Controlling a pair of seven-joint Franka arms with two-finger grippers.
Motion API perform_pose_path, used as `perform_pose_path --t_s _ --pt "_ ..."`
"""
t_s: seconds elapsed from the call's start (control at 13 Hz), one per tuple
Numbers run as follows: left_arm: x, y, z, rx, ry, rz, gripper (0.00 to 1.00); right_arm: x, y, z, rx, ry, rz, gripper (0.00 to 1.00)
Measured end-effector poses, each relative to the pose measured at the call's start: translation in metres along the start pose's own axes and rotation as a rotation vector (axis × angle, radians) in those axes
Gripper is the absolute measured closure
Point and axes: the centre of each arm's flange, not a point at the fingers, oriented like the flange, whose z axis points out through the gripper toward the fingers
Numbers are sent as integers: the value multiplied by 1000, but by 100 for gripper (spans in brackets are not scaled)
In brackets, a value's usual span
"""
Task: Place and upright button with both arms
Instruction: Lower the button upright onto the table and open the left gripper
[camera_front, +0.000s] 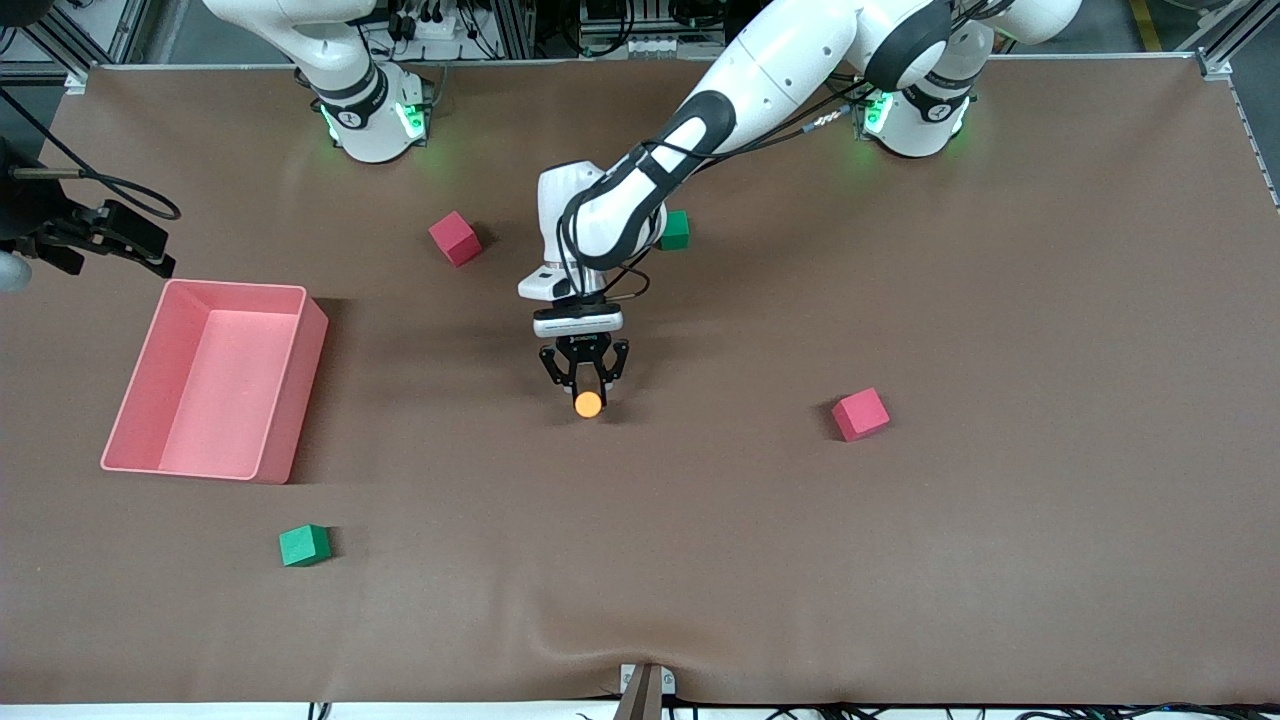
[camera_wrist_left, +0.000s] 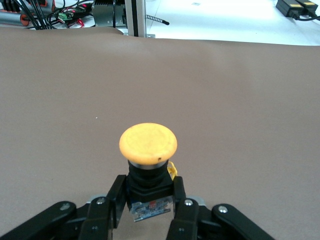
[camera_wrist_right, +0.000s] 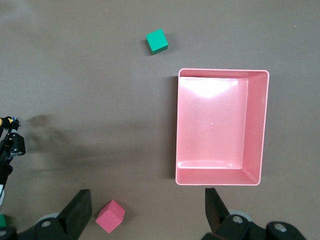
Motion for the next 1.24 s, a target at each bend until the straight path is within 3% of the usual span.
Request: perform_pose_path --t_s 0.62,1.24 --pt "-22 -20 29 -11 111 95 58 0 0 0 0 -2 0 0" --pt "-35 -26 38 -4 115 101 58 0 0 1 0 -5 0 0"
